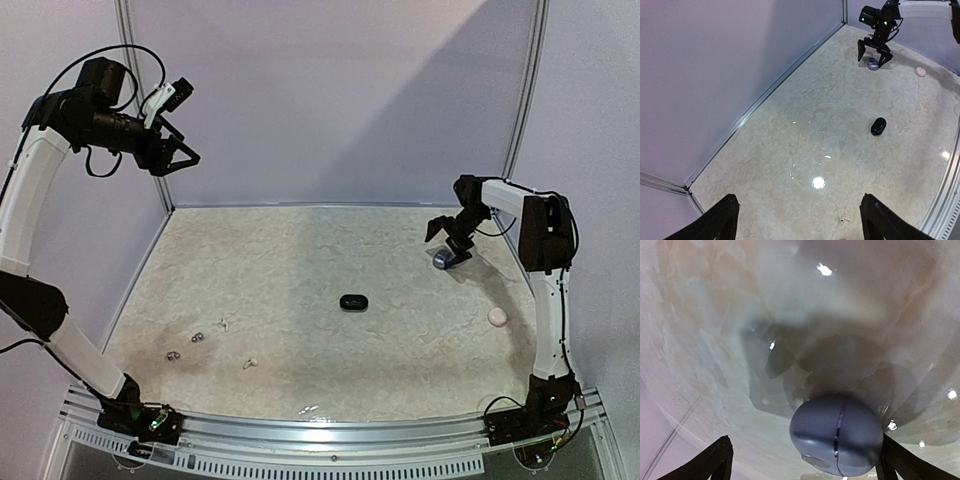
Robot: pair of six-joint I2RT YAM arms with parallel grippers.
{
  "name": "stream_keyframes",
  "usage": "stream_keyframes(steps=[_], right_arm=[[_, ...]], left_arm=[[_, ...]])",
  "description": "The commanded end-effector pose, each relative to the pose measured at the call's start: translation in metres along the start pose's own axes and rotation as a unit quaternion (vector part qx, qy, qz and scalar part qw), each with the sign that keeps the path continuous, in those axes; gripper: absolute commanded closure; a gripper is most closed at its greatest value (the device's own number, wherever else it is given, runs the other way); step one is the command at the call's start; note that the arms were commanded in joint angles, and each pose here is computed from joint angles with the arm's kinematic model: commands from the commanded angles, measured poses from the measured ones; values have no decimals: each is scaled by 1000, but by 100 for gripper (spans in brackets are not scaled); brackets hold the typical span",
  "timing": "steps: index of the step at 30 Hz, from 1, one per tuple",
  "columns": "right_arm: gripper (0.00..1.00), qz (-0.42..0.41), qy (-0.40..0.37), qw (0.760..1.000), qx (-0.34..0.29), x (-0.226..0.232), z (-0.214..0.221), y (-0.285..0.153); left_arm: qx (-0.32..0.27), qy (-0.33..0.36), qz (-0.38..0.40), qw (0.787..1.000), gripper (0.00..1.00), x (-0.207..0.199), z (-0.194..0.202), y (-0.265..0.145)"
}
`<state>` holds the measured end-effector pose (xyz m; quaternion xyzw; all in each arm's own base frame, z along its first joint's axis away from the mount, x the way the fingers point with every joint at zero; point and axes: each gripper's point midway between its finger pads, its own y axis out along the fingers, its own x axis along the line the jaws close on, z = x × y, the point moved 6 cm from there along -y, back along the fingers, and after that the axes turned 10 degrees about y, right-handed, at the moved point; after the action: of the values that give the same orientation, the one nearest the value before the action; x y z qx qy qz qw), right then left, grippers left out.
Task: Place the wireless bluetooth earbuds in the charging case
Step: Move the charging case to the center of the board.
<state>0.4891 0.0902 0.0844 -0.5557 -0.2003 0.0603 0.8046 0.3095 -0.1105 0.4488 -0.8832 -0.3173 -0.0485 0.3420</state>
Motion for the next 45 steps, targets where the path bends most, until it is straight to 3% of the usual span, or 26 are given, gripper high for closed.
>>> stream_keyframes(steps=[1, 5, 23, 34, 45], right_arm=[[1, 28, -27, 999, 16, -7, 1, 21], [1, 73, -39, 997, -10, -20, -4, 19], [1, 46, -77, 996, 9, -23, -5, 27], [1, 118, -111, 986, -37, -24, 9, 24], [1, 123, -119, 984, -58, -22, 13, 18]], left_arm=[[-1, -6, 9, 1000, 14, 0, 1, -1], [-2, -6, 9, 1000, 14, -1, 1, -2], [-4, -8, 11, 1000, 14, -4, 3, -4], [-7, -4, 10, 1000, 14, -4, 0, -6], [-4, -7, 10, 1000, 14, -1, 1, -3]])
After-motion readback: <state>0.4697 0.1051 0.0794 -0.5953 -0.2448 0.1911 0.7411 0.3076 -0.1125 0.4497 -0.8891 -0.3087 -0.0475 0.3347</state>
